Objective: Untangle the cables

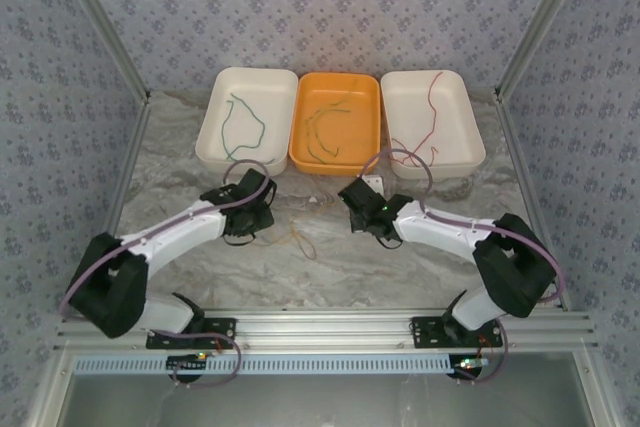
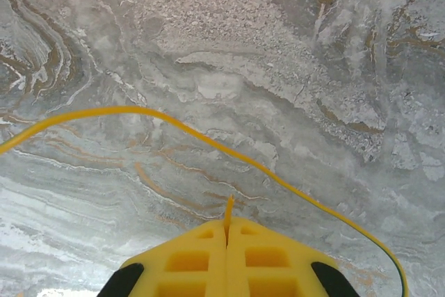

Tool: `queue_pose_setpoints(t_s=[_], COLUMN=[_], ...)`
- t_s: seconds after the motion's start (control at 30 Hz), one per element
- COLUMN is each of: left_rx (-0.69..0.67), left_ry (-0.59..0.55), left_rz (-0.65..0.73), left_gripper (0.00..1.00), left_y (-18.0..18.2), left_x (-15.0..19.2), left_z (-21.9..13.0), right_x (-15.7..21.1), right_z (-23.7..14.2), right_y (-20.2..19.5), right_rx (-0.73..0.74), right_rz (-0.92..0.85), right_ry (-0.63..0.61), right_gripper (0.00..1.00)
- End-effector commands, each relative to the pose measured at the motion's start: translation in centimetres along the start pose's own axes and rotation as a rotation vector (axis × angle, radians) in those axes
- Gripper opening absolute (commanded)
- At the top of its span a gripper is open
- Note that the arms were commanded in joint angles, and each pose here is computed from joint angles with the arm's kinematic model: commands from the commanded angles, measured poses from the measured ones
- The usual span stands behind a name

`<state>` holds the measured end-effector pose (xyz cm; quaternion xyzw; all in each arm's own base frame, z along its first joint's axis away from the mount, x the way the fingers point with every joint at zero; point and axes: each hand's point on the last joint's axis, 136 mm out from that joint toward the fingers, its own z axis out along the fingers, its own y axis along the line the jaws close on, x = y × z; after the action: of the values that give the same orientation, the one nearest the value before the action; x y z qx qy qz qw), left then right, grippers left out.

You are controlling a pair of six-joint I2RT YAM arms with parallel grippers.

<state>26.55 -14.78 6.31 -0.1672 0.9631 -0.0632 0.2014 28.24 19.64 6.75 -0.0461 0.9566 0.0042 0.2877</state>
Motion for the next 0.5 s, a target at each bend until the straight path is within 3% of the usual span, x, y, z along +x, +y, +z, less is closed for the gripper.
queue_pose_setpoints(t_s=[0.0, 0.13, 0.33, 0.47], left_rx=[0.011, 0.031, 0.057, 0.044], left_ry=[0.004, 0.007, -0.059, -0.035], left_rz=[0.02, 0.001, 0.059, -0.008], left_gripper=[0.43, 0.34, 0.36, 0.4], left_y=[-1.3, -1.9, -4.3, -4.9], left_x=[-0.7, -0.4, 1.4, 3.7], left_z=[0.9, 1.1, -2.2, -2.1], right_x=[0.4, 0.4, 0.4, 0.2], right_z=[-0.4, -0.4, -0.2, -0.2], right_y=[0.0, -0.3, -0.5, -0.6], right_rx=[-0.011, -0.003, -0.011, -0.007], right_rz=[-0.034, -0.032, -0.02, -0.016], right_ry=[0.023, 0.023, 0.022, 0.018], right_gripper=[0.0, 0.0, 0.0, 0.0])
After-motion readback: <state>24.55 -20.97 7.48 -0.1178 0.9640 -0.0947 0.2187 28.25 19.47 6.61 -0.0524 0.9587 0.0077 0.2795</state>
